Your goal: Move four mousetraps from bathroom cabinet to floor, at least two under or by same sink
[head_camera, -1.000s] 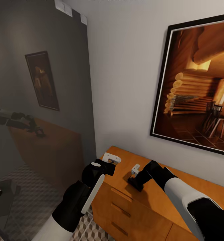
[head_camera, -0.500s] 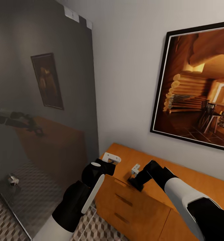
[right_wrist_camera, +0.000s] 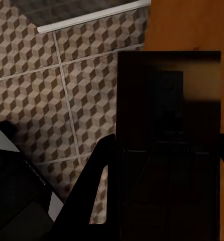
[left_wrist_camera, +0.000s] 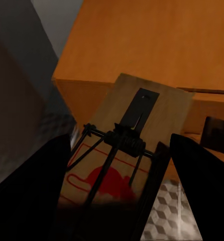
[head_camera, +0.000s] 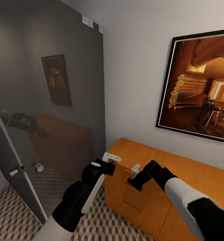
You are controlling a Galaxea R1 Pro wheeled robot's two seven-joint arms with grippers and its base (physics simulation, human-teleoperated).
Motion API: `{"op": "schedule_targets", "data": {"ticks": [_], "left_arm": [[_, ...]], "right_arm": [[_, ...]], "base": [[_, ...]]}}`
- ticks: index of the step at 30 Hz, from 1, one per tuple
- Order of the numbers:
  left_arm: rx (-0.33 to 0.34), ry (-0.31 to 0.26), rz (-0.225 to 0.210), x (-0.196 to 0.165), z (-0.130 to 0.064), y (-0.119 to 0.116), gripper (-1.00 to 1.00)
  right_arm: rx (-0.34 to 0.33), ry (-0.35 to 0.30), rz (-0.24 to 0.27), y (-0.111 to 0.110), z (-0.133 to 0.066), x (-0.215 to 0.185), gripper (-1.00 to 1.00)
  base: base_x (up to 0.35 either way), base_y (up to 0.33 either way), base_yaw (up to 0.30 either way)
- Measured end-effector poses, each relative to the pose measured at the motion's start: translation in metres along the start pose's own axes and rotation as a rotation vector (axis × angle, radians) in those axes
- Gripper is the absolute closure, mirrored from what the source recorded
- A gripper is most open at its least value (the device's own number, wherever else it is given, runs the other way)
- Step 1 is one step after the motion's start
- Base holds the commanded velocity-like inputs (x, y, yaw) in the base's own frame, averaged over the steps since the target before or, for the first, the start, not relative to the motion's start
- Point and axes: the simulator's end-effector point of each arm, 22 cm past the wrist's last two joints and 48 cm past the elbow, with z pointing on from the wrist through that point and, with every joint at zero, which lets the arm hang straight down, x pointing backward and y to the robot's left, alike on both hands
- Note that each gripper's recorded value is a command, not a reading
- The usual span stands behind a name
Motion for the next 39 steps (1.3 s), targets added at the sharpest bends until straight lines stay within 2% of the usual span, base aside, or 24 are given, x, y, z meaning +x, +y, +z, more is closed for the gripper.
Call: {"op": "schedule_targets", "data": {"ticks": [18,30,36,39], "left_arm": [[0.0,0.001,0.0,0.0,0.0,0.0,1.0],[0.0,0.007,0.002,0.003,0.001,0.0,1.0],[-0.008,0.043,0.0,0.021,0.017,0.001,1.0],[-0.018,0.085,-0.003,0.05,0.04,0.002,1.0]], "right_arm": [[0.0,0.0,0.0,0.0,0.0,0.0,1.0],[0.005,-0.004,-0.004,-0.001,0.0,-0.001,1.0],[0.059,-0.021,-0.023,-0.013,0.003,0.0,1.0],[0.1,-0.013,-0.028,-0.023,0.014,0.019,1.0]], "base": [[-0.224,0.262,0.0],[-0.024,0.039,0.0],[0.0,0.0,0.0],[0.0,0.0,0.0]]}}
